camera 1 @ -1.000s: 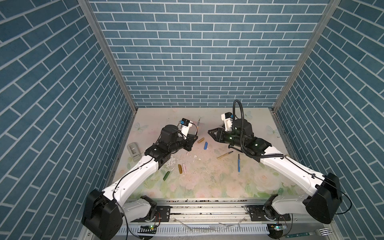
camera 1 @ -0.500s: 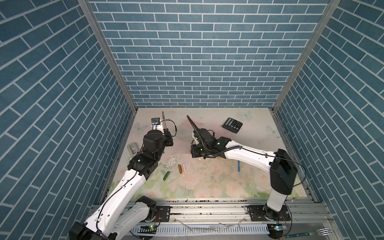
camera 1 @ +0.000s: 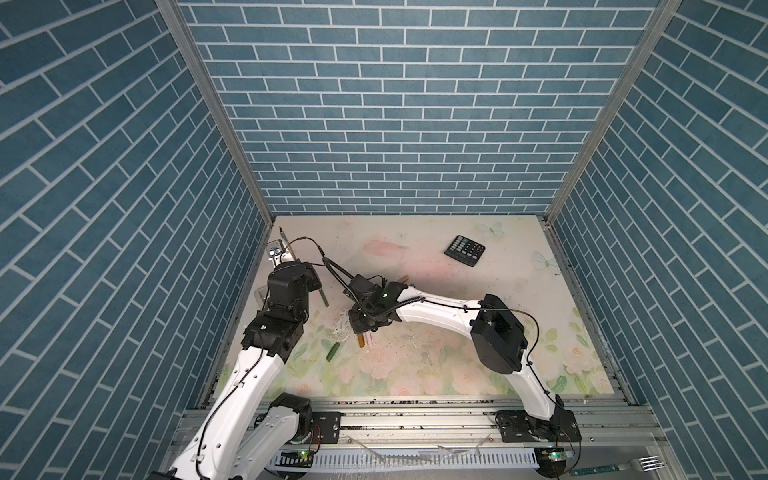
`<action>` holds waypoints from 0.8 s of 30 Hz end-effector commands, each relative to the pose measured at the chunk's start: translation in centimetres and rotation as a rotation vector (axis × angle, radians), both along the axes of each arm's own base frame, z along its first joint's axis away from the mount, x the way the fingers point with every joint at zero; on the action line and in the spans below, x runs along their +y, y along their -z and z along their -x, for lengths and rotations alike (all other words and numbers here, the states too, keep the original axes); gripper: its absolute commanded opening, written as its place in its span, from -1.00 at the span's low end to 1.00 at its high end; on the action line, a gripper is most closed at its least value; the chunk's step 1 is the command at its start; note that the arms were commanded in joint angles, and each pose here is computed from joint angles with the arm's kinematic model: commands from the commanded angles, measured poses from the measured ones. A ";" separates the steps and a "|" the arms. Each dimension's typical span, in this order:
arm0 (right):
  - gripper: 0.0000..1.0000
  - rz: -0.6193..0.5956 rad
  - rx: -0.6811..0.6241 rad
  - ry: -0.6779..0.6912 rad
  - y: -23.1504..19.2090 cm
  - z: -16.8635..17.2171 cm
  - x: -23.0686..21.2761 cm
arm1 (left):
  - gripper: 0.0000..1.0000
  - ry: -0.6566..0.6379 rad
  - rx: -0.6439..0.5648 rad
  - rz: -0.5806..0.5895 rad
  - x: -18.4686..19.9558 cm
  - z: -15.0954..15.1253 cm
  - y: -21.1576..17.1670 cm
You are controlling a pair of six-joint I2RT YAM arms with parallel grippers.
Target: Insert the pens into the pen caps
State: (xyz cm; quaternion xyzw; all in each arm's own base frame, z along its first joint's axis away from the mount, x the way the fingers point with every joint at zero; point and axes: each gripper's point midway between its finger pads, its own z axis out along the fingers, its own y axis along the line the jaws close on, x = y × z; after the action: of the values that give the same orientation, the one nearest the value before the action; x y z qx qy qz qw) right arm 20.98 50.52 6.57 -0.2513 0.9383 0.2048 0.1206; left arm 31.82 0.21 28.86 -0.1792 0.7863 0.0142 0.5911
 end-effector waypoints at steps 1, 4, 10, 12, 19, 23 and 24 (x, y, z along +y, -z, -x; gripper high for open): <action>-0.58 0.138 -0.012 0.003 1.9 0.6 -1.6 | -1.00 -0.008 0.003 0.014 0.3 0.3 0.3; -0.54 0.185 -0.024 0.008 2.4 0.5 -2.0 | -1.00 -0.004 0.001 0.016 0.2 0.3 0.3; -0.52 0.205 -0.010 0.000 3.4 0.7 -2.0 | -1.00 0.007 0.000 0.018 0.0 0.2 0.3; -0.52 0.198 -0.007 -0.007 3.4 0.8 -1.9 | -1.00 0.012 -0.002 0.021 -0.1 0.2 0.3; -0.52 0.192 0.009 -0.018 4.0 1.0 -1.4 | -1.00 0.018 0.000 0.022 -0.2 0.0 0.4; -0.52 0.203 0.014 -0.023 4.6 1.1 -1.5 | -1.00 0.021 0.001 0.022 -0.3 0.0 0.5; -0.52 0.207 0.014 -0.024 4.7 1.1 -1.5 | -1.00 0.022 0.001 0.023 -0.3 0.0 0.5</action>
State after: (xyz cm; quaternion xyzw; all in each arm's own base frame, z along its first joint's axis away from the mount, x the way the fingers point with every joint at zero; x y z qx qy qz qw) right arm 20.22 49.31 2.89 -0.2598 0.9523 0.1281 0.0958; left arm 31.83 -0.15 28.69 -0.1763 0.7883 -0.0010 0.5895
